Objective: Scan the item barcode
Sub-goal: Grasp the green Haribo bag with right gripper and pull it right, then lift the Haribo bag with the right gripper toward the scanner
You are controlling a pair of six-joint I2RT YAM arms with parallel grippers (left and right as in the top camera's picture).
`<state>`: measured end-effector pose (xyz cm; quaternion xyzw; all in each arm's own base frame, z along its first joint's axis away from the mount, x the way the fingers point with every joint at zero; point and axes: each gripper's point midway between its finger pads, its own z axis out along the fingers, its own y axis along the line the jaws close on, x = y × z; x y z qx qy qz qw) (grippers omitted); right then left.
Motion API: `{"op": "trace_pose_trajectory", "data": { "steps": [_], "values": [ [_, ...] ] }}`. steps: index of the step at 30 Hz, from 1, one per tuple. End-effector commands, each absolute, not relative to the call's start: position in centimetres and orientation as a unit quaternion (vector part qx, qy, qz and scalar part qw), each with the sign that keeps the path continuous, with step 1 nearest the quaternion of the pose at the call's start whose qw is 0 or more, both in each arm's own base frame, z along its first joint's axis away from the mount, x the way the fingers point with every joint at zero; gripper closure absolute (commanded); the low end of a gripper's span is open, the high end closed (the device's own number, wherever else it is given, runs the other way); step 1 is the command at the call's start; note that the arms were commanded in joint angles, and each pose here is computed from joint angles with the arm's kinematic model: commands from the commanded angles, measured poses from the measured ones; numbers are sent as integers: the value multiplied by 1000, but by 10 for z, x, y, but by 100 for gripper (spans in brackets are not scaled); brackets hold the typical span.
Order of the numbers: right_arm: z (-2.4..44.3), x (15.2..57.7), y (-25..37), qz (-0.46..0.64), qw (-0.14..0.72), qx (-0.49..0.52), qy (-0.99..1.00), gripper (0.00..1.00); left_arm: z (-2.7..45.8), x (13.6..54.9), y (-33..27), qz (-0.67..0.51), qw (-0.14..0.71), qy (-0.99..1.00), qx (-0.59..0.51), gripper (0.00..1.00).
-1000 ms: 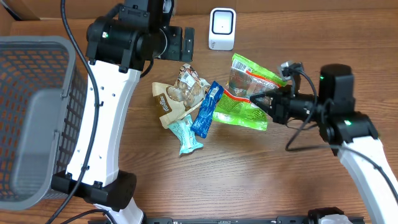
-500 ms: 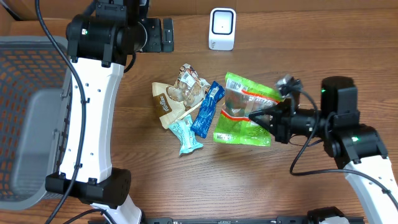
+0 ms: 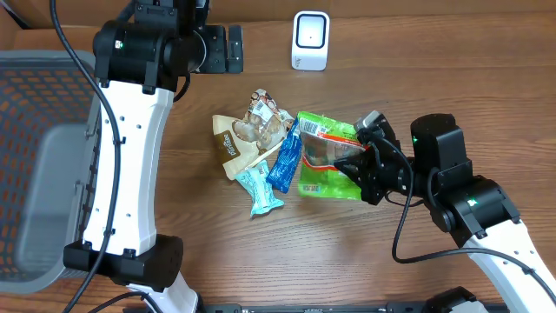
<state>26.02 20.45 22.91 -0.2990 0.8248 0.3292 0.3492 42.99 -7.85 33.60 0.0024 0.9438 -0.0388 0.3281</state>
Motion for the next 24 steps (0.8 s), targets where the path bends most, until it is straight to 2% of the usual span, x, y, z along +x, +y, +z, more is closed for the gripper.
{"op": "trace_pose_trajectory", "data": {
  "steps": [1, 5, 10, 16, 21, 24],
  "values": [
    [241, 273, 200, 298, 380, -294, 825, 96, 330, 433, -75, -34, 322, 946, -6, 0],
    [221, 284, 198, 287, 357, -275, 846, 96, 330, 433, -75, -34, 322, 946, -6, 0],
    [175, 311, 185, 232, 315, -212, 896, 96, 330, 433, -75, -34, 322, 946, -6, 0],
    [157, 338, 129, 79, 329, -104, 935, 96, 330, 433, -75, -34, 322, 946, -6, 0],
    [164, 344, 83, -55, 318, -65, 944, 96, 330, 433, -75, -34, 322, 946, -6, 0],
    [162, 350, 66, -132, 276, -62, 950, 96, 330, 433, -75, -34, 322, 946, -6, 0]
  ]
}}
